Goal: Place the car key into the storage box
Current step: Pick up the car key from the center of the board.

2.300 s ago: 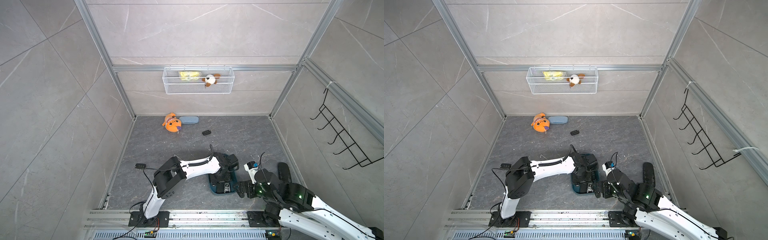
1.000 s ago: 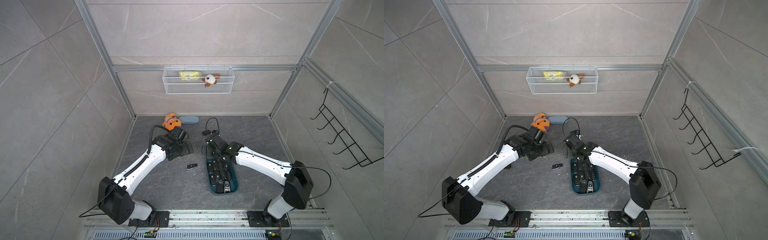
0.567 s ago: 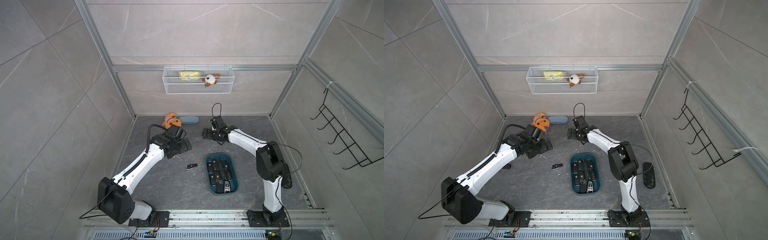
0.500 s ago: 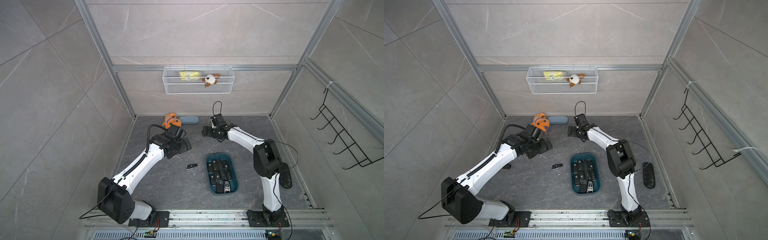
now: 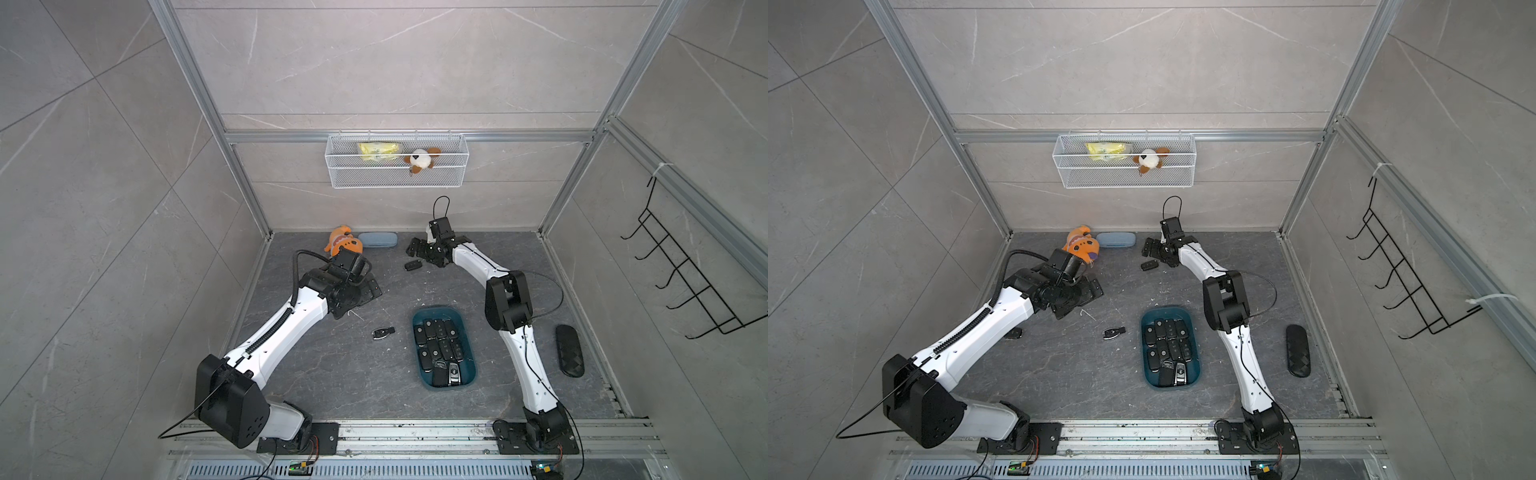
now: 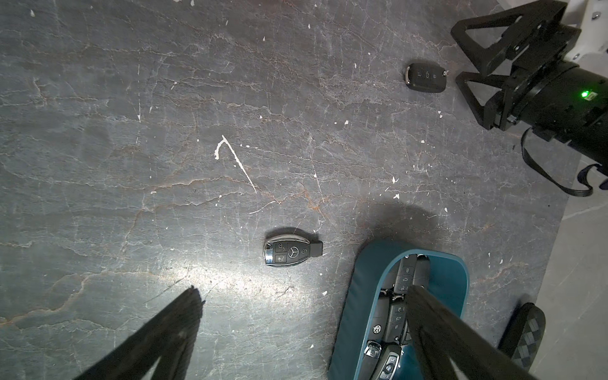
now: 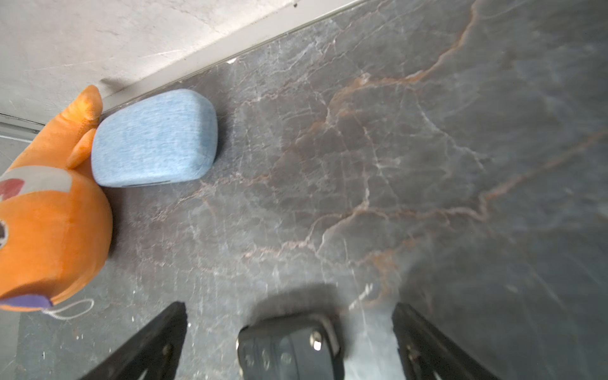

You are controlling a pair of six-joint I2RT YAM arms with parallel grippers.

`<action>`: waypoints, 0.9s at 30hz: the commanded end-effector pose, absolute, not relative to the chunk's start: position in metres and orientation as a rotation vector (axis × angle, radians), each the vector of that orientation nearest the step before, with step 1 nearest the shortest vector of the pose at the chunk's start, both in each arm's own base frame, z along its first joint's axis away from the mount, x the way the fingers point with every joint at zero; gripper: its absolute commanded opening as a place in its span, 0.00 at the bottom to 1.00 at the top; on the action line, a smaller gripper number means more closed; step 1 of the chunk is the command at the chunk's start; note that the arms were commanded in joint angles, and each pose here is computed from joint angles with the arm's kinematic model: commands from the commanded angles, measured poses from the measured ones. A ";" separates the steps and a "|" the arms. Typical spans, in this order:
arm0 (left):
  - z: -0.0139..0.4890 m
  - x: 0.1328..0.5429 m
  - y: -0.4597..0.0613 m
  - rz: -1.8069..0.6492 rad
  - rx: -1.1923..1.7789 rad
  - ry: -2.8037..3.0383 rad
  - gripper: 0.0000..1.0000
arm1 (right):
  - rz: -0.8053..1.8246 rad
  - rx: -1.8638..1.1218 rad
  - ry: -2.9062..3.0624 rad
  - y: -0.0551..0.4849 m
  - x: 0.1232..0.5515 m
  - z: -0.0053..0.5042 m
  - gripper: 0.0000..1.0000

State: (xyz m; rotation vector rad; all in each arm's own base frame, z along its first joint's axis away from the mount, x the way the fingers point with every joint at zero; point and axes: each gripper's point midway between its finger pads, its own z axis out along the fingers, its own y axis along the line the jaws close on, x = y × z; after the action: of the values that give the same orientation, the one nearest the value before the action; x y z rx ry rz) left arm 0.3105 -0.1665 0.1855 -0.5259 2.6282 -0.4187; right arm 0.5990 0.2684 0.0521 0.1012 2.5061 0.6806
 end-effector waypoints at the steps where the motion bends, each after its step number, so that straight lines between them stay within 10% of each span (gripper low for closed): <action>1: 0.195 0.316 -0.160 -0.401 -0.566 2.593 1.00 | 0.811 0.073 2.570 0.290 0.589 0.034 1.00; 27: 0.175 0.316 -0.146 -0.369 -0.563 2.629 1.00 | 0.642 -0.248 2.692 0.328 0.487 0.027 1.00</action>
State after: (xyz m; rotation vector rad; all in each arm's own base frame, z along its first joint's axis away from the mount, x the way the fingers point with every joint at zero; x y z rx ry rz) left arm 0.3181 -0.1469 0.1718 -0.5846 2.6348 -0.3492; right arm 0.5003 0.3444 0.0479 -0.2052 2.6018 0.8297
